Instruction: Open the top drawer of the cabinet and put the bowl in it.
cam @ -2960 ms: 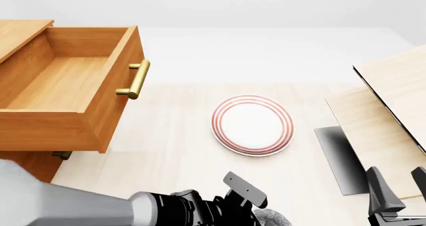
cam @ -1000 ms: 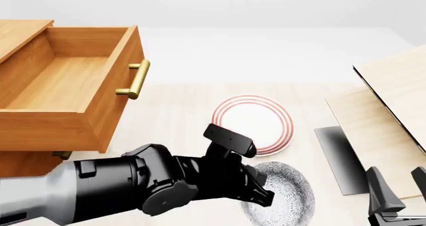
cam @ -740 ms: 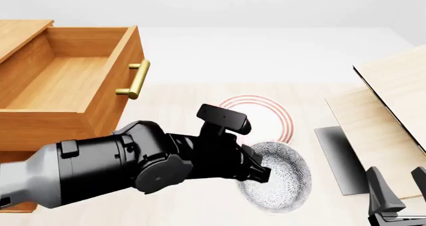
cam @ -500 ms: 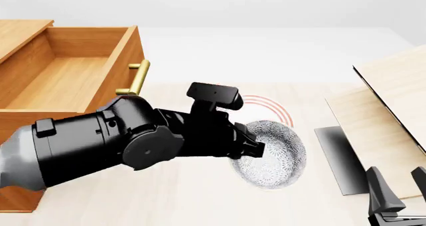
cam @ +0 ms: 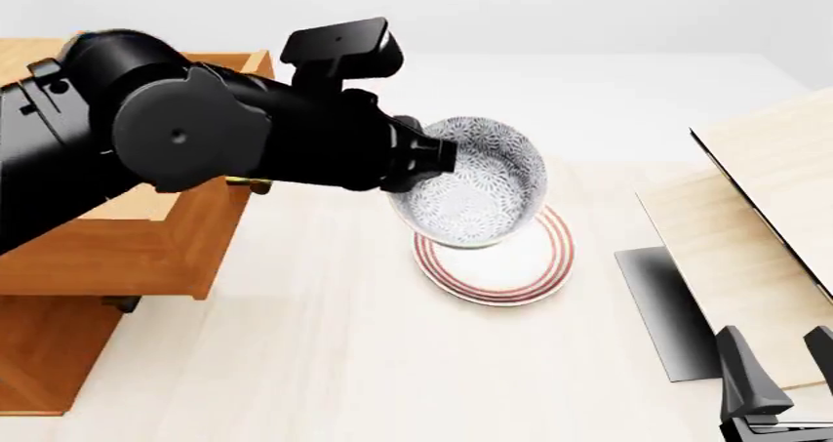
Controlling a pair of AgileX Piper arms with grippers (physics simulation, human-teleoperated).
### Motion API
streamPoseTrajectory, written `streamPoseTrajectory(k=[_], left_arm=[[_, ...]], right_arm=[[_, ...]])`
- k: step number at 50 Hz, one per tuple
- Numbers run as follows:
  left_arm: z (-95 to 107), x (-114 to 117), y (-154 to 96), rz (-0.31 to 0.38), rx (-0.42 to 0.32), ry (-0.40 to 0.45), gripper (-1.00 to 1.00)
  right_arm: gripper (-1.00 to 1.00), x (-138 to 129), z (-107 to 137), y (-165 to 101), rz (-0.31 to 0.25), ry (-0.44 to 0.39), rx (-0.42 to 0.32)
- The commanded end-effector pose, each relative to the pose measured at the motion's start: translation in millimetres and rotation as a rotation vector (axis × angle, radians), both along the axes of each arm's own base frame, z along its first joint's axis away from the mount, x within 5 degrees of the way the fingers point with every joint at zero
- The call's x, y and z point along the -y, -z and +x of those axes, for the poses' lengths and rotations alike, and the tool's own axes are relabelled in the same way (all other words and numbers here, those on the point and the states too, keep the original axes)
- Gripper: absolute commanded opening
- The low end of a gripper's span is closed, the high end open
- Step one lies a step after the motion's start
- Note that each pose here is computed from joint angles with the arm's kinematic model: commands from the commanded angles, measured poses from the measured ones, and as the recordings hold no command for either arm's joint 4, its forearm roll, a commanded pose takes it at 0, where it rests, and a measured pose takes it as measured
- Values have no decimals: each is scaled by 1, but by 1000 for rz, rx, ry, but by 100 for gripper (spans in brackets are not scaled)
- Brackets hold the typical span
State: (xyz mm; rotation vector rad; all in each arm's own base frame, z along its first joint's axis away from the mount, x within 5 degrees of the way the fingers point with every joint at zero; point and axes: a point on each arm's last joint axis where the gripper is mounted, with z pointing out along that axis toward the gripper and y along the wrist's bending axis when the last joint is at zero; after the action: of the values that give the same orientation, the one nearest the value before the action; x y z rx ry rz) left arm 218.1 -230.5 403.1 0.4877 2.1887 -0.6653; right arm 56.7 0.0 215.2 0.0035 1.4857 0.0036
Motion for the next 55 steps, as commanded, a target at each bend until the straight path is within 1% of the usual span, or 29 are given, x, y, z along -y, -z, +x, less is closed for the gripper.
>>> streamPoseTrajectory(k=[1, 2, 3, 4, 6, 7, 8, 9, 11, 13, 14, 16, 18, 19, 21, 23, 24, 25, 26, 27, 29, 30, 35, 37, 38, 39, 40, 45, 55], left_arm=[[6, -21, -35, -13, 31, -50, -100], [7, -28, -43, -12, 45, -64, -100], [7, -28, -43, -12, 45, -64, -100], [9, -32, -51, -11, 53, -73, -100], [10, -35, -54, -5, 59, -76, -100], [10, -40, -65, -3, 75, -83, -100], [11, -44, -71, -2, 85, -91, -100], [10, -44, -75, -7, 88, -89, -100], [14, -49, -86, -2, 105, -103, -100], [14, -57, -98, -3, 120, -121, -100], [15, -56, -101, -1, 121, -118, -100], [19, -63, -106, 5, 128, -142, -100], [21, -65, -110, 9, 127, -151, -100], [22, -71, -114, 17, 133, -165, -100], [21, -73, -118, 9, 131, -171, -100], [22, -83, -122, 32, 147, -188, -100], [25, -83, -120, 46, 136, -188, -100], [24, -85, -120, 30, 131, -205, -100], [27, -89, -120, 51, 134, -208, -100], [25, -87, -121, 40, 132, -205, -100], [26, -95, -122, 55, 135, -224, -100], [27, -94, -122, 52, 130, -226, -100], [26, -110, -129, 63, 138, -267, -100], [24, -112, -132, 59, 136, -277, -100], [25, -119, -133, 76, 142, -290, -100], [24, -119, -134, 67, 137, -296, -100], [24, -126, -136, 76, 143, -313, -100], [23, -137, -137, 87, 143, -344, -100], [16, -164, -138, 75, 135, -448, -100]], right_arm=[[100, 0, 0, 0, -1, 0, 0], [100, 0, 0, 0, -1, 0, 0], [100, 0, 0, 0, -1, 0, 0], [100, 0, 0, 0, -1, 0, 1], [100, 0, 0, 0, -1, 0, 0], [100, 0, 0, 0, -1, 0, 1], [100, 0, 0, 0, -1, 0, 0], [100, 0, 0, 0, -1, 0, 1], [100, 0, 0, 0, -1, 0, 0], [100, 0, 0, 0, -1, 0, 0], [100, 0, 0, 0, -1, 0, 0], [100, 0, 0, 0, -1, 0, 0], [100, 0, 0, 0, -1, 0, 1], [100, 0, 0, 0, -1, 0, 1], [100, 0, 0, 0, -1, 0, 1], [100, 0, 0, 0, -1, 0, 1], [100, 0, 0, 0, -1, 0, 0], [100, 0, 0, 0, -1, 0, 0], [100, 0, 0, 0, -2, 0, 1], [100, 0, 0, 0, -1, 0, 0], [100, 0, 0, 0, -1, 0, 0], [100, 0, 0, 0, -1, 0, 1], [100, 0, 0, 0, -1, 0, 0], [100, 0, 0, 0, -1, 0, 1], [100, 0, 0, 0, -1, 0, 1], [100, 0, 0, 0, -1, 0, 0], [100, 0, 0, 0, -1, 0, 0], [100, 0, 0, 0, -1, 0, 0], [100, 0, 0, 0, -1, 0, 1]])
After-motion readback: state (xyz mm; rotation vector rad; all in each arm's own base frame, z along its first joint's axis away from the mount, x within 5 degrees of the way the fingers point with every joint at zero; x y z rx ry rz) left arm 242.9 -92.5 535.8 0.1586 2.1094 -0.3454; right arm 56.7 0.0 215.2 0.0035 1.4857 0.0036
